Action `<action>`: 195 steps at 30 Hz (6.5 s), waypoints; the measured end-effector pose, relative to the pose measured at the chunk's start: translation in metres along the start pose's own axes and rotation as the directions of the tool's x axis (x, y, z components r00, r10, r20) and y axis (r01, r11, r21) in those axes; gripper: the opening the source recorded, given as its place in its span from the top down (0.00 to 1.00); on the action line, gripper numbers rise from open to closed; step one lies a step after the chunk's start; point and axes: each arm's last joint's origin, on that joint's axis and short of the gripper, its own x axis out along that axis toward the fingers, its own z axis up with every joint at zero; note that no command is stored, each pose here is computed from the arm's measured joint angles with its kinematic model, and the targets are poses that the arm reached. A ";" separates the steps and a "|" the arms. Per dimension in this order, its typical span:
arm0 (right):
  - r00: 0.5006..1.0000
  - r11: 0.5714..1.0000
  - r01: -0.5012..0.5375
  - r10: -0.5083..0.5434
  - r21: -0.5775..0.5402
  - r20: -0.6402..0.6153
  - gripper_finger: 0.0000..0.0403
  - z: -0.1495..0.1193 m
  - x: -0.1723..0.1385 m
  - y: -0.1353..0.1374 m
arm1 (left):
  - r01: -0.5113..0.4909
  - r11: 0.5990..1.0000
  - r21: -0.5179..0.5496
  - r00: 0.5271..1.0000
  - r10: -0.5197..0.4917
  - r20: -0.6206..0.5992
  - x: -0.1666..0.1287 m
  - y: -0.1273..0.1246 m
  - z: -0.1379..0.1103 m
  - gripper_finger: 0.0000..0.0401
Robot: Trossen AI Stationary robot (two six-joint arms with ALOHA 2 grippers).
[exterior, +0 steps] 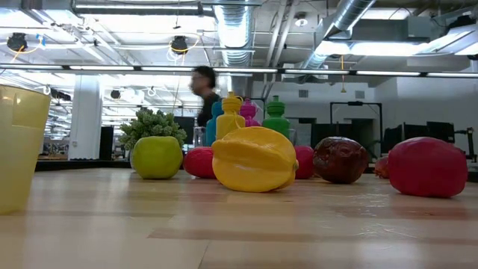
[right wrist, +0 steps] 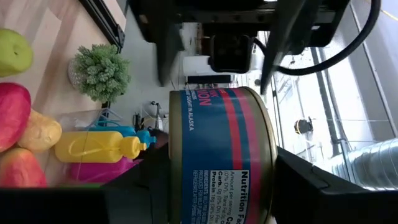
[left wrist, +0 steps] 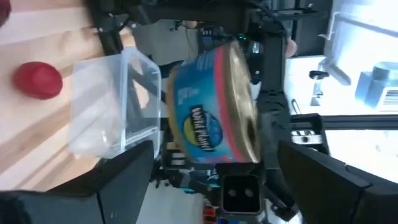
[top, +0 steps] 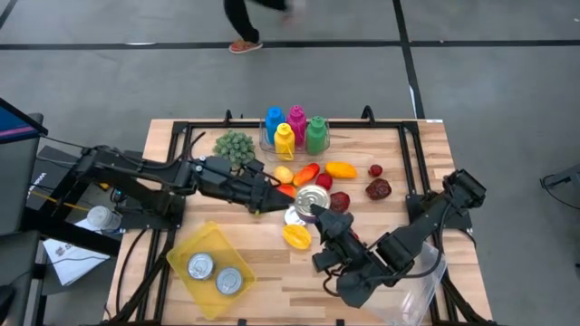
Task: Pick & Place Food Item
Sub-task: Put the blue and pink tuna can into the yellow bin, then put the green tuna can into the yellow bin
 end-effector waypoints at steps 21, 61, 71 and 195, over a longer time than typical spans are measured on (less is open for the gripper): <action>1.000 1.000 -0.013 0.013 0.023 0.023 0.52 0.003 0.000 -0.002 | 0.059 0.998 -0.026 0.998 -0.059 0.001 0.023 0.007 0.010 0.29; 0.978 0.737 -0.117 -0.030 0.666 0.204 0.15 0.009 -0.104 -0.013 | -0.180 0.946 0.268 0.924 0.256 -0.283 -0.033 0.018 0.005 0.53; 0.986 0.678 -0.096 -0.034 0.728 0.162 0.15 0.009 -0.087 -0.009 | -0.420 0.801 0.427 0.789 0.554 -0.264 -0.086 0.033 -0.086 0.55; 0.380 0.080 -0.110 0.925 0.991 -0.033 0.19 -0.062 0.185 0.102 | 0.272 0.939 0.213 0.956 -0.289 0.057 -0.105 0.108 -0.033 0.15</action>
